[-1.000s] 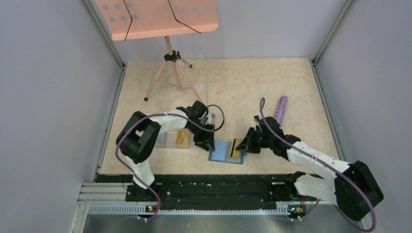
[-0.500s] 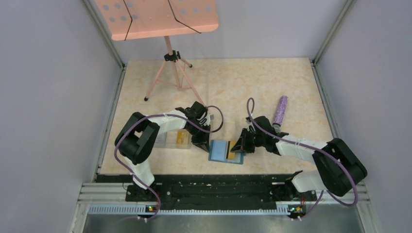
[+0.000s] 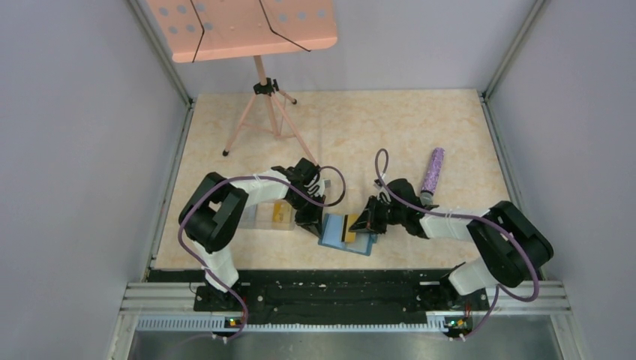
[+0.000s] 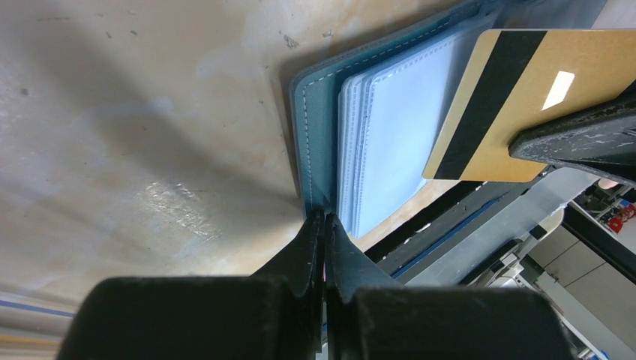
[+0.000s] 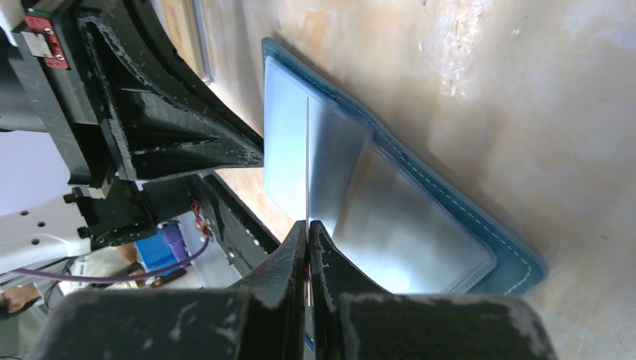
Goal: Put the credit cards into the card holder
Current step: Insert the credit card into the card holder.
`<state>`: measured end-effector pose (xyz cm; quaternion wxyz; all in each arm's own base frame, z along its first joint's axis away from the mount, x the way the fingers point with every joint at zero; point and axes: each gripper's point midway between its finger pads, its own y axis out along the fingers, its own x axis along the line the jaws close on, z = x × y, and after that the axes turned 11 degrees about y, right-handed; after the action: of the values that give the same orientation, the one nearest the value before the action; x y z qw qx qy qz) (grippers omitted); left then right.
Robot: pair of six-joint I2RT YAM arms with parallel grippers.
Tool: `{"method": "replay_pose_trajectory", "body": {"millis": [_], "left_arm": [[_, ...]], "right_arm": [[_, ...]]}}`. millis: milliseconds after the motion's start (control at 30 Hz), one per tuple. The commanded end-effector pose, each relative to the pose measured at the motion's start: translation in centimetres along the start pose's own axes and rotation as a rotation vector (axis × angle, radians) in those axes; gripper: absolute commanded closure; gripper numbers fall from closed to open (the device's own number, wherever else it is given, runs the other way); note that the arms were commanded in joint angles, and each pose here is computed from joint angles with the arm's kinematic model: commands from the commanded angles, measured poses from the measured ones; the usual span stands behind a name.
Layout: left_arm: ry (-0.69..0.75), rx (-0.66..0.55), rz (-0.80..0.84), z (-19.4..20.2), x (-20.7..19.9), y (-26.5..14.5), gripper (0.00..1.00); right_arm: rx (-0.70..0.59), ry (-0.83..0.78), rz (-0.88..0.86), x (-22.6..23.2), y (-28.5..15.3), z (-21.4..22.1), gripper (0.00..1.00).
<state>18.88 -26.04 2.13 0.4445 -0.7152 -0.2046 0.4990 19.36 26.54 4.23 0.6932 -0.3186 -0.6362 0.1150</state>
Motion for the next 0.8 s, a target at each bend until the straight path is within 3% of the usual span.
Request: {"method": "replay_pose_trajectory", "body": {"millis": [0, 433, 767], "left_arm": [[0.023, 0.005, 0.017, -0.2, -0.2, 0.0, 1.00], [0.023, 0.005, 0.015, -0.1, -0.1, 0.1, 1.00], [0.017, 0.011, 0.023, 0.0, -0.1, 0.3, 1.00]], "right_arm": [[-0.028, 0.020, -0.066, 0.9, 0.1, -0.5, 1.00], [-0.117, 0.073, 0.023, -0.7, -1.6, -0.6, 1.00], [-0.052, 0.083, 0.005, -0.9, -1.2, 0.9, 1.00]]}}
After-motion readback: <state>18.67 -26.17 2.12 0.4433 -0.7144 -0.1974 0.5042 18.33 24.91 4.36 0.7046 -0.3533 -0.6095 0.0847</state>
